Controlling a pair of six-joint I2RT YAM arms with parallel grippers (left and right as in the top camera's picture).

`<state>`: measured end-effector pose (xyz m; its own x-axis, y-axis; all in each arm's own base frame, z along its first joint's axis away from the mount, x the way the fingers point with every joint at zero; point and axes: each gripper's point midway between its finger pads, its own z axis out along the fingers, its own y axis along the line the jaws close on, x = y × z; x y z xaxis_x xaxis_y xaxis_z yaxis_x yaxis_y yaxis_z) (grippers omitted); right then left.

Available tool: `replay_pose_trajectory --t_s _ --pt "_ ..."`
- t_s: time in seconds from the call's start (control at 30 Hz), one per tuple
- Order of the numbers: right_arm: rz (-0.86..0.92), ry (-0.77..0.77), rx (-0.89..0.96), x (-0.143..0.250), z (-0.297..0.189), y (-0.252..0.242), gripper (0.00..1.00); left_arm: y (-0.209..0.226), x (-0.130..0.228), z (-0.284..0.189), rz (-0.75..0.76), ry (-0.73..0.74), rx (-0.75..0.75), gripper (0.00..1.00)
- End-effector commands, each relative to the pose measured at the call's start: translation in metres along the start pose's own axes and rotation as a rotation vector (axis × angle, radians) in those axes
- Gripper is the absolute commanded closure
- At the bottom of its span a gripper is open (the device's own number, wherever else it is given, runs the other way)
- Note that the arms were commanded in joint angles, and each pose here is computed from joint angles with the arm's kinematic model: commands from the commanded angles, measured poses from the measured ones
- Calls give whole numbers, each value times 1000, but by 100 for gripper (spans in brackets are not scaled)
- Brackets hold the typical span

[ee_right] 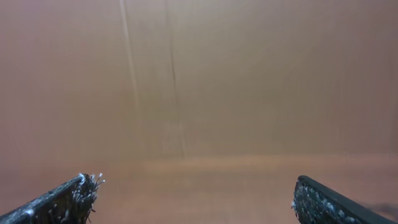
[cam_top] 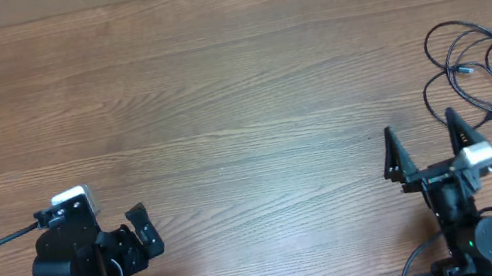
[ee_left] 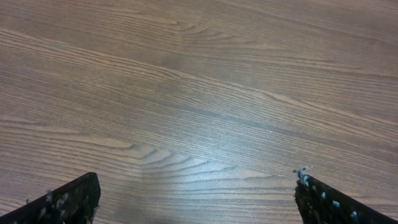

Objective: Untangle cables

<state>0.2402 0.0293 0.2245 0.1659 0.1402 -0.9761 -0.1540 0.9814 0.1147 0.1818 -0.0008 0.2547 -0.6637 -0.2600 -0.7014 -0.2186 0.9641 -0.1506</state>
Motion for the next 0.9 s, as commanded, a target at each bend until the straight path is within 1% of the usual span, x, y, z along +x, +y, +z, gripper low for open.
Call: replay_pose_trajectory --t_s 0.0,0.1,0.87 --pt "-4 85 17 25 -1 -4 0 4 0 1 14 -3 -20 0" --pt "1 204 29 53 -6 -7 0 4 0 1 14 -3 -20 1" --pt "1 207 35 54 -6 -8 0 4 0 1 14 -3 -20 1"
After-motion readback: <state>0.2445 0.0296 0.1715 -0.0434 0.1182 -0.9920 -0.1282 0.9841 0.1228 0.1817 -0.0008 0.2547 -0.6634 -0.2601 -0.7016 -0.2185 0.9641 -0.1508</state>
